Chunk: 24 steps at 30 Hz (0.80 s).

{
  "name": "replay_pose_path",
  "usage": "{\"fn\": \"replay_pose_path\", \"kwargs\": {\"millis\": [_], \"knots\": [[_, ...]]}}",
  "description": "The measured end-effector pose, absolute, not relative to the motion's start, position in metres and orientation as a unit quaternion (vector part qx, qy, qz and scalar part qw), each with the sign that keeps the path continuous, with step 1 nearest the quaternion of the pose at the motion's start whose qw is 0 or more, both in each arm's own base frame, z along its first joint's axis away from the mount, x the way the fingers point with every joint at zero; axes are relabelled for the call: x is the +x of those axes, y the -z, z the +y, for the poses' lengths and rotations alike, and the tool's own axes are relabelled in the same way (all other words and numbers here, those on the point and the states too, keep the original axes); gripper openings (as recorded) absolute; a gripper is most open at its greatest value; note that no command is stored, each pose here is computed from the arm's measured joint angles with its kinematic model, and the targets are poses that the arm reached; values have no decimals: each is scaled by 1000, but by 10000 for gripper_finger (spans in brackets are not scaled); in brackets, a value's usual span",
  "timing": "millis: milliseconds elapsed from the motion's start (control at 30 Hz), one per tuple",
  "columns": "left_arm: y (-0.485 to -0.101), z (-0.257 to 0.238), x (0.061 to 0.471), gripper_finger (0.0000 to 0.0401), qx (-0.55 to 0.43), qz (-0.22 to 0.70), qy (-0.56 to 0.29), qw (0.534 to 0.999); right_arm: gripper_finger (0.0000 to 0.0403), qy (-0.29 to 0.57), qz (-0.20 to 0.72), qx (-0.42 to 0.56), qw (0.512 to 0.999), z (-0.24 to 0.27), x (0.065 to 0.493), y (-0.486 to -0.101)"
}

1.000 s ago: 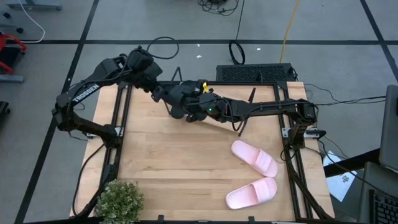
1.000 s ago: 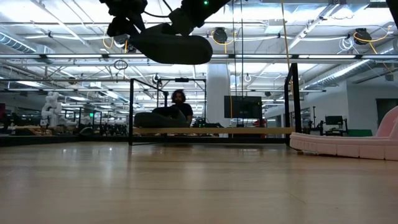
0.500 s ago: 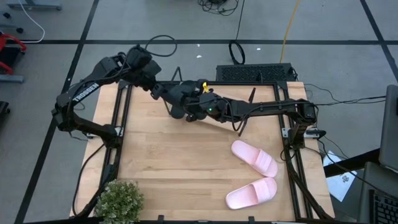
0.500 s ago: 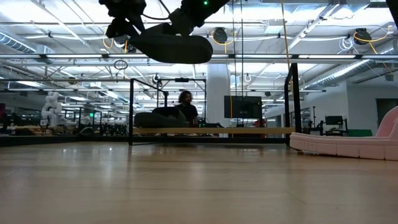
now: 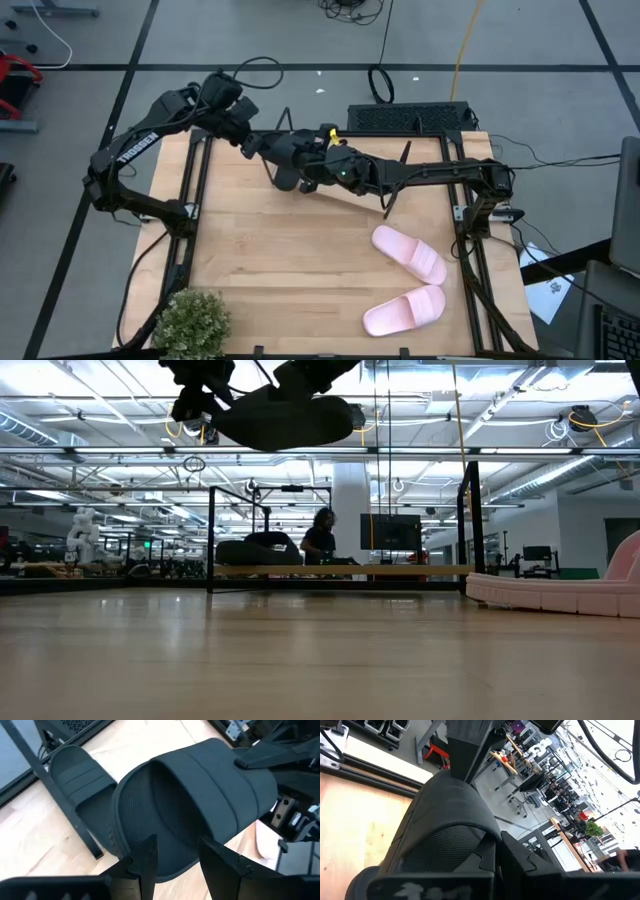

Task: Pick and place slides into the shelf
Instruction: Put the black slipper on the shelf

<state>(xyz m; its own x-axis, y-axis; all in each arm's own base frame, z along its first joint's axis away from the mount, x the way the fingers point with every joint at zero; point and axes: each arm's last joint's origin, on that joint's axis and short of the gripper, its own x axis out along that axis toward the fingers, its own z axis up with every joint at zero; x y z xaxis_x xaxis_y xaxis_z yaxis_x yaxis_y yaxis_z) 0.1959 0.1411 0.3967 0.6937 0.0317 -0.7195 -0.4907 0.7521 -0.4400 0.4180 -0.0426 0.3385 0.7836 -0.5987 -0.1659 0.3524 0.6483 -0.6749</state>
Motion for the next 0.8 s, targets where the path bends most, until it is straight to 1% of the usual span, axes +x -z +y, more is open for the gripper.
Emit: {"fn": "replay_pose_path", "kwargs": {"millis": [467,567,667,800], "knots": [[-403,139,193,147,-314,340,-140,875,0,269,189,-321,888,-43,418,-339],[-409,137,190,147,-308,319,-134,886,0,269,188,-321,888,-43,418,-339],[-421,134,183,147,-298,276,-118,906,0,269,188,-321,888,-43,418,-339],[-427,131,174,147,-310,260,-129,905,0,272,182,-321,889,-43,418,-341]]}}
